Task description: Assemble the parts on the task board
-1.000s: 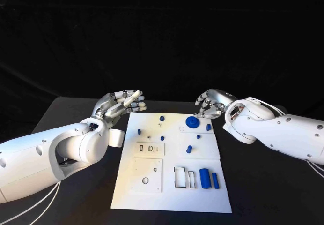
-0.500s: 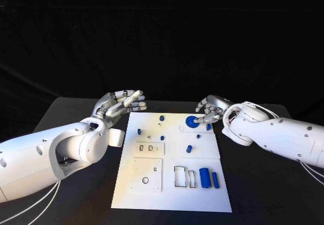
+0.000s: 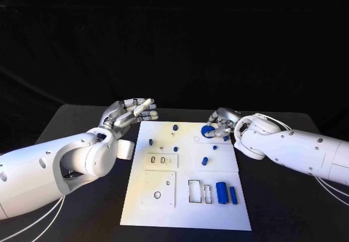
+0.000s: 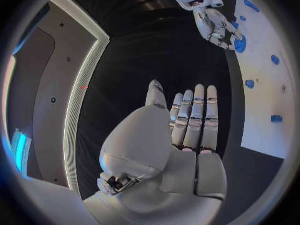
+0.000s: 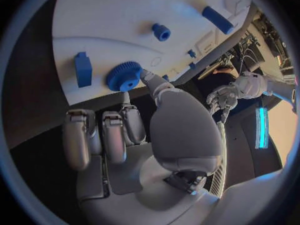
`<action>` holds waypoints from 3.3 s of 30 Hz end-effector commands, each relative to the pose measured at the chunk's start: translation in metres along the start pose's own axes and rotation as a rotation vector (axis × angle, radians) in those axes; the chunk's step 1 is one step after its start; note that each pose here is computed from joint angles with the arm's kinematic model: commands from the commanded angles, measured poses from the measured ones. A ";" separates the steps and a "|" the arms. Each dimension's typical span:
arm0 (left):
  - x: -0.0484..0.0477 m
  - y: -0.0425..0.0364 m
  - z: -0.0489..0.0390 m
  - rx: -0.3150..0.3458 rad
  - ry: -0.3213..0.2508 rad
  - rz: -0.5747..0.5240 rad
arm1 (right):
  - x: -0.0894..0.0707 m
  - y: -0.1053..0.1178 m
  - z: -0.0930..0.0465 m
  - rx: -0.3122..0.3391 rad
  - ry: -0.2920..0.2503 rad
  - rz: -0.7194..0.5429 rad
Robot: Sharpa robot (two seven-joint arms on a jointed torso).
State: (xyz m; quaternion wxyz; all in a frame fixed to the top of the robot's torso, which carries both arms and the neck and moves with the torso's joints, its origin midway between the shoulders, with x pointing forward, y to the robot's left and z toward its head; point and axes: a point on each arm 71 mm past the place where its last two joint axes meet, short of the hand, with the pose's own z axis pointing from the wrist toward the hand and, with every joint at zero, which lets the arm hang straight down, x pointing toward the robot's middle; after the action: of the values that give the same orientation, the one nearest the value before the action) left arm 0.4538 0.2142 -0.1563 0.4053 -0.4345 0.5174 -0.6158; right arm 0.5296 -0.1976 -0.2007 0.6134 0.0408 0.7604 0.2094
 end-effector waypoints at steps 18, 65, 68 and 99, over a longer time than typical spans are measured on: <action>0.0022 -0.0016 0.0007 0.013 0.019 -0.002 | 0.001 -0.008 0.000 0.029 0.017 -0.004; 0.0013 -0.0012 0.0011 0.009 0.006 0.004 | -0.002 0.035 -0.010 -0.128 -0.152 -0.071; 0.0013 -0.0012 0.0011 0.009 0.006 0.004 | 0.001 0.049 -0.011 -0.166 -0.151 -0.081; 0.0076 0.0007 0.0046 0.005 0.013 -0.002 | 0.045 0.129 0.014 -0.283 -0.085 -0.108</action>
State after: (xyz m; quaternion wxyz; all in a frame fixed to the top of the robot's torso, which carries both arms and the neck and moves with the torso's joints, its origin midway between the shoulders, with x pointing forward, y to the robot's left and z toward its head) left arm 0.4557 0.2073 -0.1573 0.4019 -0.4338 0.5195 -0.6168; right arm 0.5073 -0.0646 -0.1957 0.6582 -0.0656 0.6959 0.2796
